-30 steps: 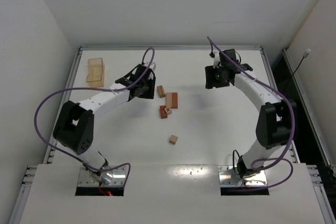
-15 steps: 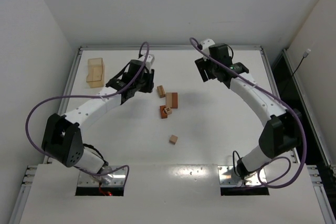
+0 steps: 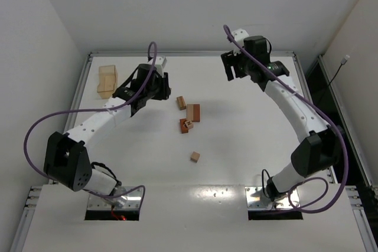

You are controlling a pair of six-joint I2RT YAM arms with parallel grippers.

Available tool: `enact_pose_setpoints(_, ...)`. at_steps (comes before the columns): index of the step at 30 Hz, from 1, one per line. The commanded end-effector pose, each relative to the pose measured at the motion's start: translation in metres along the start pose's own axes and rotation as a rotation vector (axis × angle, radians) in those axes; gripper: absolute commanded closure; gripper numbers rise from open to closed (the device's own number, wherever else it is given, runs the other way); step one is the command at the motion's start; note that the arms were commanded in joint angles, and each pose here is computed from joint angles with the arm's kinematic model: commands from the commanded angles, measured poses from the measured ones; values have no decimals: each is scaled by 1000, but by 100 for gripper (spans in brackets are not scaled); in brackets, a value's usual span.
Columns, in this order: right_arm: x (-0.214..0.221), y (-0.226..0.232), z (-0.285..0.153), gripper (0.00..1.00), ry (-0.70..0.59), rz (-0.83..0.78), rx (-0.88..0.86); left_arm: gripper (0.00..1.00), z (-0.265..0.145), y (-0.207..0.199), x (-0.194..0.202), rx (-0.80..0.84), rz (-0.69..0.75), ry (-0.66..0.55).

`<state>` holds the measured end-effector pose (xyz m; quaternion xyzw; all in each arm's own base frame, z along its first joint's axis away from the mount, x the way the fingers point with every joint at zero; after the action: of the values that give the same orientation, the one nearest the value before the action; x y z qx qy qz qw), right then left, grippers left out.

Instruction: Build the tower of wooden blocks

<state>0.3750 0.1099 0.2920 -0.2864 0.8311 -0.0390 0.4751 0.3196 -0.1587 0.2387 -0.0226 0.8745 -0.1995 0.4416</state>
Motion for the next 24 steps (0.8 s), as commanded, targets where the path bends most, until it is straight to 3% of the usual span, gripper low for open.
enact_pose_setpoints(1,5,7,-1,31,7,73,-21,100,0,-18,-17,-4,-61,-84)
enact_pose_setpoints(4,19,10,-3,30,41,122,-9,100,17,-29,-14,-23,-86,-12)
enact_pose_setpoints(10,32,16,4,14,58,175,-65,100,41,-48,4,-78,-100,73)
enact_pose_setpoints(17,41,28,25,12,131,261,-108,100,57,-72,30,-70,-77,136)
enact_pose_setpoints(24,42,39,37,13,162,280,-76,100,78,-69,45,-104,-106,175)
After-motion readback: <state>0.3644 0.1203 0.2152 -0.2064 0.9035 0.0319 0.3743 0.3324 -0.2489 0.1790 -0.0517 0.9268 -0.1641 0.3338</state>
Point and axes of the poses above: each gripper's point midway between its finger pads, its own z axis out along the fingers, its own y axis along the line the jaws close on, x = y × z, the point moved 8 cm from there along -z, back along the fingers, and after that the axes turned 12 degrees about -z, right-handed, at the moved point
